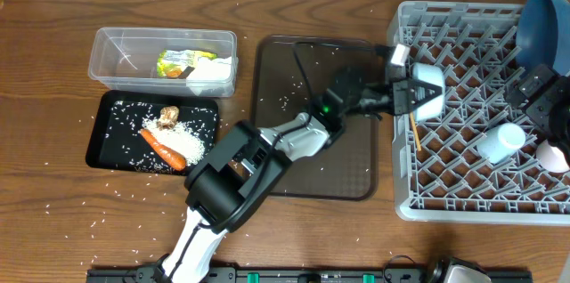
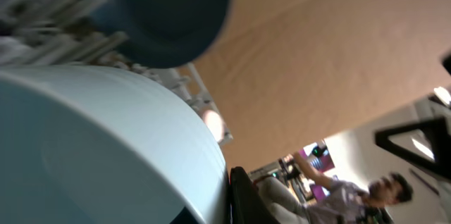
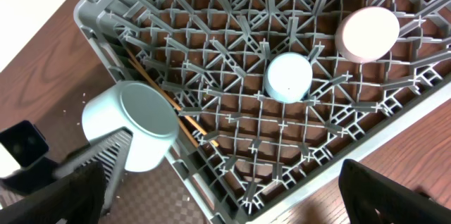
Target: Sort waste into correct bins and load items into the dishwasher rack
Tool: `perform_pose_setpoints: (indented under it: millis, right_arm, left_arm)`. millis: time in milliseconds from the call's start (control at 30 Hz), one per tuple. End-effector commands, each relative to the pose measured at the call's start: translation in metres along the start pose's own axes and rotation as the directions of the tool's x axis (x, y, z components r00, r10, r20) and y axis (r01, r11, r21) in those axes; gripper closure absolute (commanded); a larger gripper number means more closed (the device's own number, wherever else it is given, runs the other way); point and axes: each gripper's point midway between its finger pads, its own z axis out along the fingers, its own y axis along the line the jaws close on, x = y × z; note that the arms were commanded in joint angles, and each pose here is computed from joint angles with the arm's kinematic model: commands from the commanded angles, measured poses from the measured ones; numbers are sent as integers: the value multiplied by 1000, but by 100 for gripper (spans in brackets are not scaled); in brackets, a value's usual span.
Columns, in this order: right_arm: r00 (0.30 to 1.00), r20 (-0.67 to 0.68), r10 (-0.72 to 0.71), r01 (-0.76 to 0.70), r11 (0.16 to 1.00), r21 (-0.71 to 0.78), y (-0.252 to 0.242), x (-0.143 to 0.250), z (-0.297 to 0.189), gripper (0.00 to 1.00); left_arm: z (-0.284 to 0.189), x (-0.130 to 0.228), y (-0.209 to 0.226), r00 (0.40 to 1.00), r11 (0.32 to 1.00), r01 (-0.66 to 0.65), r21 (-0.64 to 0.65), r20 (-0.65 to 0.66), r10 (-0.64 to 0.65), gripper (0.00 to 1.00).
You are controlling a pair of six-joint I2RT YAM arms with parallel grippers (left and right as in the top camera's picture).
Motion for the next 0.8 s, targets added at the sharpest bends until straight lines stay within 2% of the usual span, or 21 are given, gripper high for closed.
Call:
perform_pose_setpoints:
  millis: [0, 33, 167, 200, 233, 300, 333, 767]
  right_arm:
    - [1000, 13, 20, -20, 1000, 1, -1, -4, -3, 1]
    - [1000, 14, 20, -20, 1000, 2, -1, -4, -3, 1]
    - [1000, 22, 20, -20, 1000, 8, -2, -5, -3, 1]
    - [1000, 24, 20, -20, 1000, 8, -2, -6, -3, 1]
    - [1000, 24, 20, -20, 1000, 7, -2, -6, -3, 1]
    - [999, 25, 20, -20, 1000, 7, -2, -6, -3, 1]
    - [999, 25, 20, -20, 1000, 7, -2, -6, -3, 1]
    - [999, 34, 16, -17, 1000, 2, -1, -8, -3, 1]
  left_arm:
    - [-11, -12, 20, 999, 998, 41, -50, 10, -41, 92]
    - [-14, -13, 27, 998, 996, 59, -72, 10, -58, 89]
    - [-22, -16, 41, 995, 989, 96, -112, 2, -96, 66]
    - [-25, -17, 41, 995, 989, 98, -108, -9, -99, 49]
    - [-25, -16, 41, 995, 990, 98, -106, -12, -99, 46]
    - [-28, -17, 41, 995, 990, 94, -103, -23, -97, 13]
    - [-29, -17, 42, 996, 991, 86, -102, -29, -89, 1]
    - [-44, -21, 59, 998, 990, 6, -144, -66, -15, 2]
